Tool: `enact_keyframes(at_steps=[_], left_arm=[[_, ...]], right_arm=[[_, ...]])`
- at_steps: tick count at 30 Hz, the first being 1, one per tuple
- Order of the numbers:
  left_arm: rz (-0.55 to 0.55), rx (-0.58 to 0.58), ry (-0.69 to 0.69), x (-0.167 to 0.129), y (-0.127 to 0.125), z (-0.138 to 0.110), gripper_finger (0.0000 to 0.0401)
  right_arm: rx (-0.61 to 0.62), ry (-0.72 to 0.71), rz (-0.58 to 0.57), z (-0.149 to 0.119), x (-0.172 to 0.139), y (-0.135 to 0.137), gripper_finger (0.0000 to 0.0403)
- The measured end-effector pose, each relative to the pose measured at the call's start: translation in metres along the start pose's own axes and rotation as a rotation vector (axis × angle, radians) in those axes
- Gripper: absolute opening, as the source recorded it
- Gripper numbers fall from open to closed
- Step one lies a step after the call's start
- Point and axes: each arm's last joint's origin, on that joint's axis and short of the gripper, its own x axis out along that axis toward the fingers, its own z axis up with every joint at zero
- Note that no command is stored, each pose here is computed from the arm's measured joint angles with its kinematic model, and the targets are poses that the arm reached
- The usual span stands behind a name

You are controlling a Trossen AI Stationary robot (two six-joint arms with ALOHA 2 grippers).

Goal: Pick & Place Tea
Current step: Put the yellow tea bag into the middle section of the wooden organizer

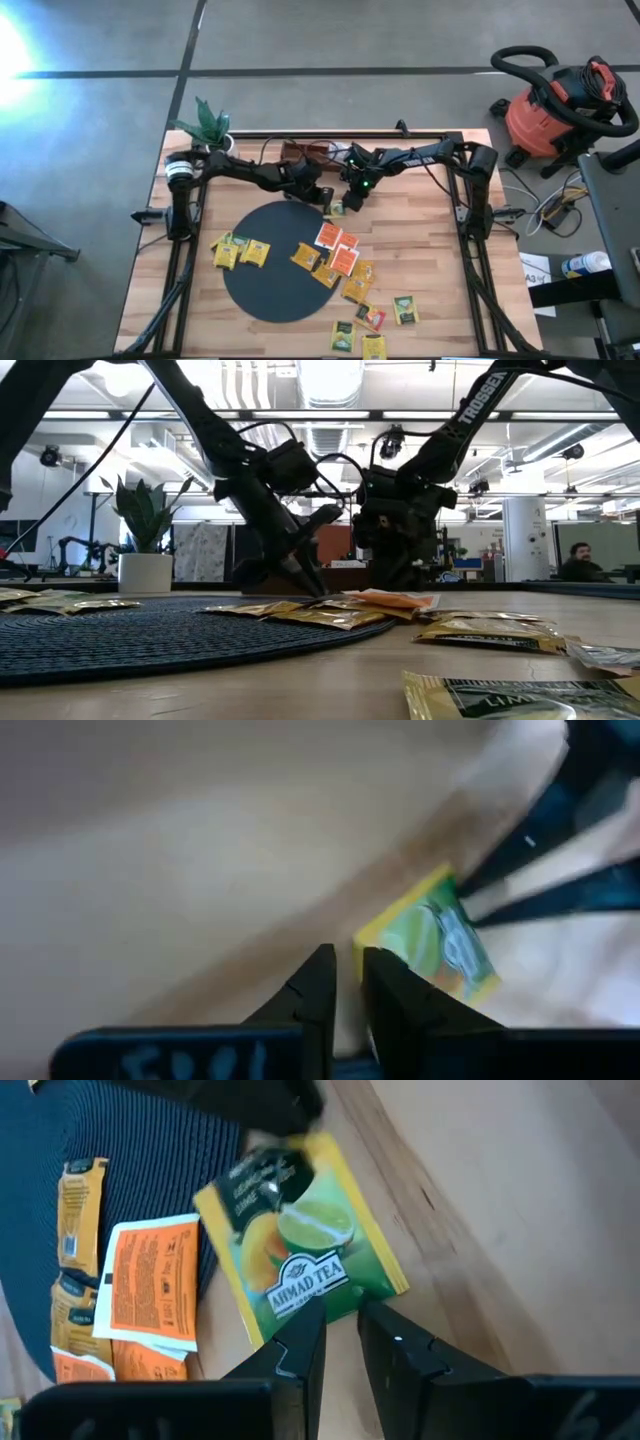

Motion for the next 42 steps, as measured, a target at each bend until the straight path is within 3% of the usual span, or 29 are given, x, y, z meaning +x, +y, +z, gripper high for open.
enact_keyframes(at_steps=[11, 16, 22, 30, 37, 42], left_arm=[[0.148, 0.127, -0.317, -0.073, -0.021, 0.013, 0.0055], [0.132, 0.145, -0.327, -0.090, -0.028, 0.008, 0.0055], [0.105, 0.143, -0.243, -0.081, -0.032, -0.015, 0.0055], [0.040, 0.024, -0.207, -0.056, -0.029, -0.045, 0.0055], [0.001, -0.051, -0.199, -0.043, -0.028, -0.053, 0.0055], [-0.063, -0.121, -0.157, -0.029, -0.031, -0.057, 0.0055]], right_arm=[[-0.089, -0.108, -0.050, 0.012, -0.029, 0.013, 0.0068], [-0.117, -0.139, -0.042, 0.023, -0.034, 0.018, 0.0068], [-0.139, -0.156, -0.039, 0.029, -0.035, 0.020, 0.0068], [-0.121, -0.125, -0.045, 0.019, -0.030, 0.015, 0.0068], [-0.112, -0.124, -0.049, 0.012, -0.025, 0.010, 0.0068], [-0.182, -0.165, -0.045, 0.017, -0.020, 0.008, 0.0068]])
